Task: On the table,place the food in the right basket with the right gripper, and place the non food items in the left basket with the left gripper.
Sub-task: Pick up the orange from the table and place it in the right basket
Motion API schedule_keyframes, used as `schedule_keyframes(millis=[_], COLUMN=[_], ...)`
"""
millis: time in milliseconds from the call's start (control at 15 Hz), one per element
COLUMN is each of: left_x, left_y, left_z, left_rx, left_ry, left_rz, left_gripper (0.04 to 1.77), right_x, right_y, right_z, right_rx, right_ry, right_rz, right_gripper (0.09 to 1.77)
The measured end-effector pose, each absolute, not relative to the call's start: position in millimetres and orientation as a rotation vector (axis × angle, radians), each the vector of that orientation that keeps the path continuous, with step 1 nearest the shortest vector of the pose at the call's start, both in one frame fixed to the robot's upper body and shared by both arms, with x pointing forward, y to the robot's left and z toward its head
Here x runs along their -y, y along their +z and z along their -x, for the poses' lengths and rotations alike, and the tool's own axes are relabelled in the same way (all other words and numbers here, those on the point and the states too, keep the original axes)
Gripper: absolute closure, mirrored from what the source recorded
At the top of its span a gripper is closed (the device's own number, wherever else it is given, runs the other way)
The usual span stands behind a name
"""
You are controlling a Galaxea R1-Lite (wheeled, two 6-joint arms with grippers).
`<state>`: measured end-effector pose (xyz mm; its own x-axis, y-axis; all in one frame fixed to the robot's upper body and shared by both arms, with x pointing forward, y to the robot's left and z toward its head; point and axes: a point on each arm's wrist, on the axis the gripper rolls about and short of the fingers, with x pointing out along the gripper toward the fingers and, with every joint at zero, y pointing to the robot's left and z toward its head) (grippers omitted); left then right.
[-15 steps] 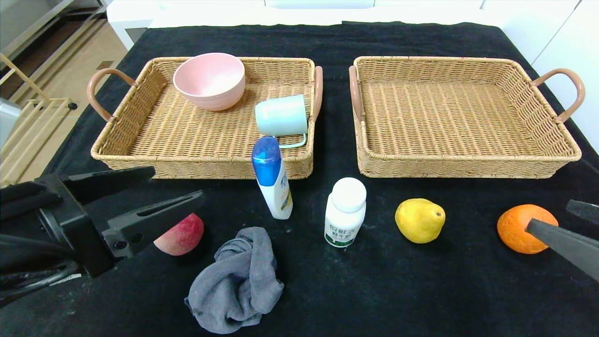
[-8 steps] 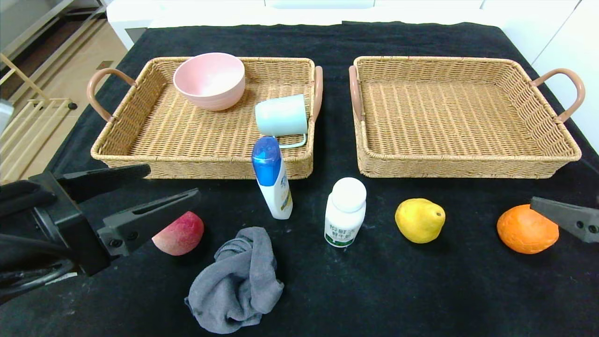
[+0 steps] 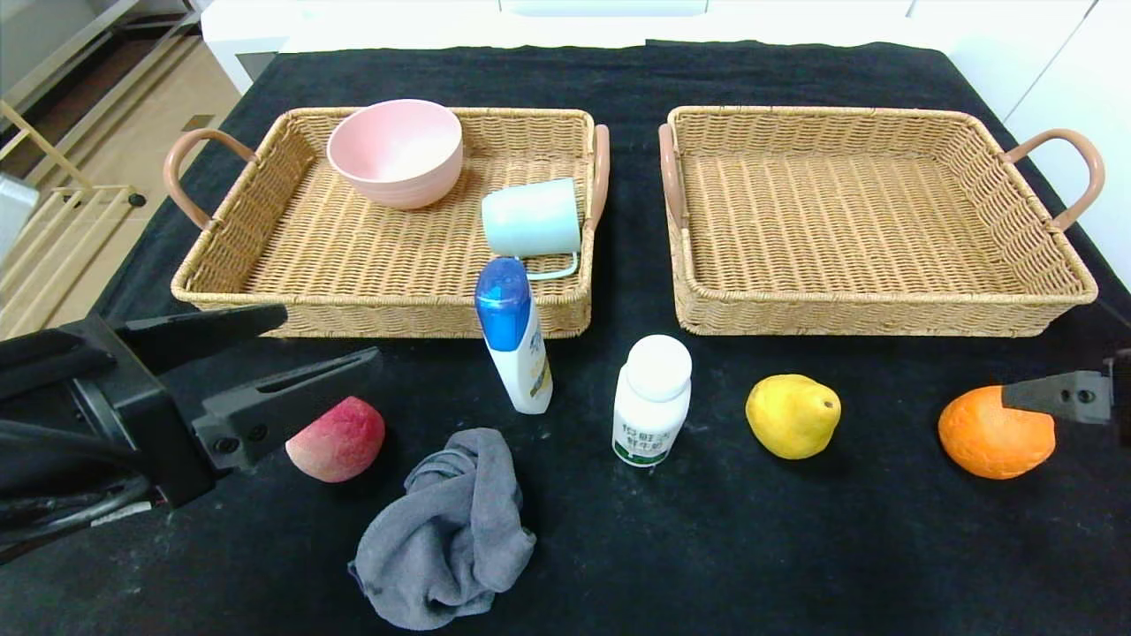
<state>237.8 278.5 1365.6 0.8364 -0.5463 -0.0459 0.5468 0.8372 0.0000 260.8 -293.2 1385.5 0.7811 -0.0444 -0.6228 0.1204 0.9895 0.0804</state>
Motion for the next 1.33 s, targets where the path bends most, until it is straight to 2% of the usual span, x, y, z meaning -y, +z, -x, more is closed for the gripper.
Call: schedule_keyframes(millis=[467, 800, 1333], left_x=[-279, -280, -281], left_y=[1366, 1370, 1371], left_z=[-236, -232, -231], left_rx=[-0.039, -0.015, -0.012], left_ry=[-0.58, -0.579, -0.58], left_rz=[-0.016, -0.016, -0.015], left_gripper=[0.05, 0.05, 0.05], right_x=[300, 296, 297], right_y=[1367, 1353, 1337], right_z=[-292, -316, -326], right_rx=[-0.77, -0.781, -0.84], right_ry=[-0.128, -0.109, -0.138], right_rz=[-0.155, -0.184, -0.196], right_gripper=[0.1, 0.1, 0.1])
